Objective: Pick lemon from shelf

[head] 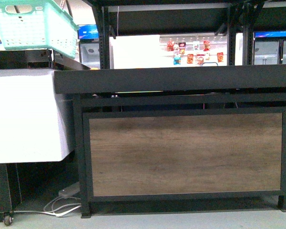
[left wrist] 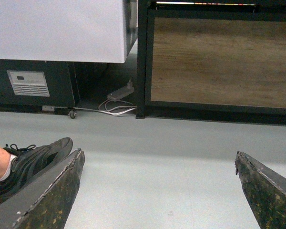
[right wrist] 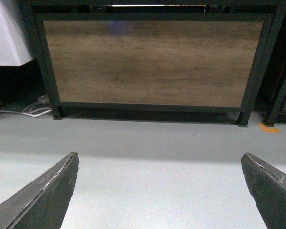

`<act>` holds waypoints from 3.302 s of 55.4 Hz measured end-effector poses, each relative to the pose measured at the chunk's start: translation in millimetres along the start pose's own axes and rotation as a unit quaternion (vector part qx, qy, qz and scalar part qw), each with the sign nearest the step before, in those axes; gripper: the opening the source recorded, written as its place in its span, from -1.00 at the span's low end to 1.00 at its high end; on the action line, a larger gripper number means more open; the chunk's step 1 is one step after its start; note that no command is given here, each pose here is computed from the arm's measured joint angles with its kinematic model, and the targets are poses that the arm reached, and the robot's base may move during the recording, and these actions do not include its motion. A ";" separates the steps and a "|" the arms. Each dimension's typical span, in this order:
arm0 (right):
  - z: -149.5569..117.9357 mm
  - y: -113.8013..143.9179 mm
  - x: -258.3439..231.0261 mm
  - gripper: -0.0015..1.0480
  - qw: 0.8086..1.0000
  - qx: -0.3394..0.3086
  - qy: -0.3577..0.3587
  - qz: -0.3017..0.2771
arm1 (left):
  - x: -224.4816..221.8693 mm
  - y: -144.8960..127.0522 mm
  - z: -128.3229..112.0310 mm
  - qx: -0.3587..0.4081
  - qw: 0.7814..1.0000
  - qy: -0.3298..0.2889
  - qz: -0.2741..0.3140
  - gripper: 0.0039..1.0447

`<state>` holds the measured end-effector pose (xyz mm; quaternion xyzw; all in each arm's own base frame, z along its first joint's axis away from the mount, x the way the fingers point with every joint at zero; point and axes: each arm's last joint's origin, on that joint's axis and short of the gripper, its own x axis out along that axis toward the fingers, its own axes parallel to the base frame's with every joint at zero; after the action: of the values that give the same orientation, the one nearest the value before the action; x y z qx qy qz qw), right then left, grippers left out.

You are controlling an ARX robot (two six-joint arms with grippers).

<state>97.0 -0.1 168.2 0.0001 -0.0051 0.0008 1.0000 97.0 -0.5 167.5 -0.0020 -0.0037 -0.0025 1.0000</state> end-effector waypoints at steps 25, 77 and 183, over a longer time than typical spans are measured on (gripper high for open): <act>0.0 0.0 0.0 0.95 1.000 0.000 0.000 0.000 | 0.0 0.0 0.0 0.000 1.000 0.000 0.000 0.86; 0.0 0.0 0.0 0.95 1.000 0.000 0.000 0.000 | 0.0 0.0 0.1 0.000 1.000 0.000 0.000 0.86; 0.1 0.0 0.0 0.95 1.000 0.000 0.000 0.000 | -0.1 0.1 0.2 0.000 1.000 -0.001 0.000 0.86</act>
<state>96.9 -0.1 168.3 -0.0001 -0.0054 0.0008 1.0000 96.9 -0.4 167.7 -0.0020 -0.0045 -0.0023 1.0000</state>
